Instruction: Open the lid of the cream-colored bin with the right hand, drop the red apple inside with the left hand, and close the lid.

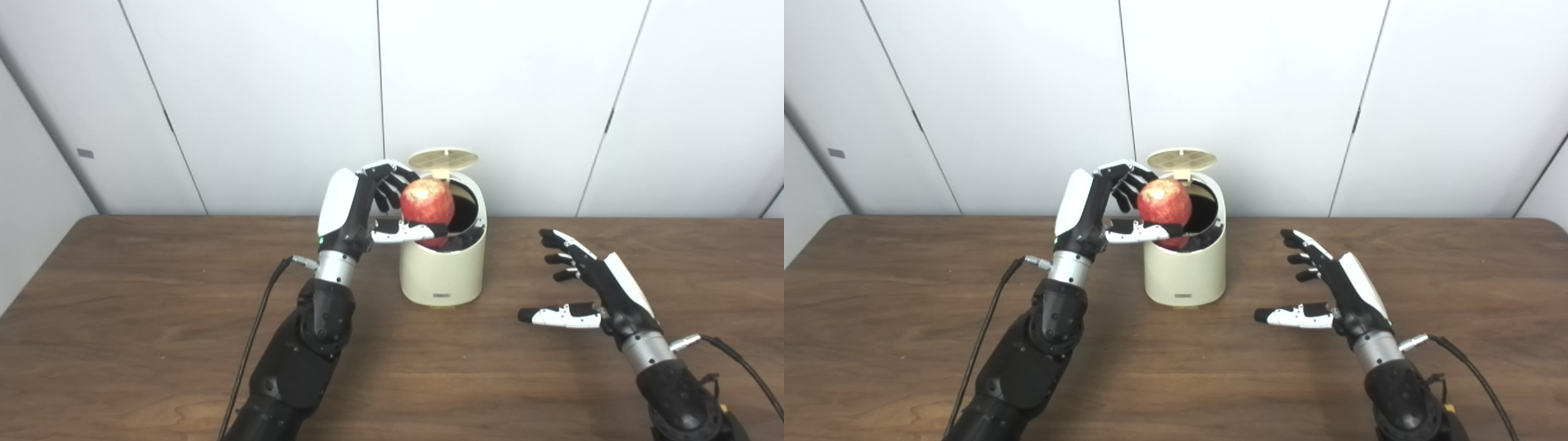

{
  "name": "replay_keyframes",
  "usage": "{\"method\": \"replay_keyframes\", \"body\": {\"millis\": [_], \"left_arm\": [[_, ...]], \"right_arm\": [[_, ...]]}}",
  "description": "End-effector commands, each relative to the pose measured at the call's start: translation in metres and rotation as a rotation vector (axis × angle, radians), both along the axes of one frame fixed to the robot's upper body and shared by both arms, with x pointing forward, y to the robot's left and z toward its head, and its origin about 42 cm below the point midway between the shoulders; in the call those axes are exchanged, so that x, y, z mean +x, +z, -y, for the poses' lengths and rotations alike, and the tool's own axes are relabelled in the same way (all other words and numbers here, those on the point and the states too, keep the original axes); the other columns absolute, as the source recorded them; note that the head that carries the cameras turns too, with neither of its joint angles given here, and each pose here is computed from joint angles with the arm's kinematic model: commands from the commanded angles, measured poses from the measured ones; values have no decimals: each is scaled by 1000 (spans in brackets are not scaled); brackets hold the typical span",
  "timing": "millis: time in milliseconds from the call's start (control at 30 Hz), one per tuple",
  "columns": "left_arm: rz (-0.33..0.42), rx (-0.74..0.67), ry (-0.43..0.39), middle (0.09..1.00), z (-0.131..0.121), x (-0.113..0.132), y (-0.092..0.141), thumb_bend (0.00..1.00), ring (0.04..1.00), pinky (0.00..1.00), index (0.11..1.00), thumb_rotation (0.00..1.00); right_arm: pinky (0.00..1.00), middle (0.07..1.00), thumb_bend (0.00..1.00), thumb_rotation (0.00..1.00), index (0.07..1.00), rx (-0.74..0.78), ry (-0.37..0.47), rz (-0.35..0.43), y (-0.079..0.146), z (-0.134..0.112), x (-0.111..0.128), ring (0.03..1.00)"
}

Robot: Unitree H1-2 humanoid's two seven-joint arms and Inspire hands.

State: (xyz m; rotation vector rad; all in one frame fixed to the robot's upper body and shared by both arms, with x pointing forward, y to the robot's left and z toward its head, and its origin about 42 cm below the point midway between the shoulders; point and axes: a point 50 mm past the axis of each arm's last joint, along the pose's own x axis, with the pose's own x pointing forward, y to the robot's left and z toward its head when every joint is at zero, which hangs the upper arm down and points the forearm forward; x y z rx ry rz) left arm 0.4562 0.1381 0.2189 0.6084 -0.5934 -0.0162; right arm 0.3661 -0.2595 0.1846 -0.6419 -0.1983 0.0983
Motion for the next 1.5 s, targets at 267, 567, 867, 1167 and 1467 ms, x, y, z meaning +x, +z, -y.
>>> {"method": "replay_keyframes", "body": {"millis": [267, 567, 867, 1167, 1467], "left_arm": [[81, 26, 7, 552, 6, 8, 27, 915, 458, 347, 691, 87], [79, 32, 20, 479, 7, 8, 28, 922, 382, 280, 662, 110], [87, 34, 23, 489, 5, 7, 29, 923, 374, 270, 655, 91], [103, 28, 20, 486, 3, 6, 30, 917, 370, 264, 642, 80], [91, 30, 18, 533, 1, 5, 29, 923, 416, 301, 657, 113]], "right_arm": [[679, 875, 754, 262, 872, 6, 11, 87, 23, -4, 3, 800], [667, 865, 759, 243, 868, 10, 15, 95, 24, -4, 3, 791], [675, 866, 771, 261, 866, 1, 16, 97, 24, -3, 5, 796], [679, 869, 758, 248, 867, -3, 20, 90, 25, -5, 5, 797], [679, 871, 761, 244, 867, -5, 25, 91, 26, -5, 6, 800]]}}
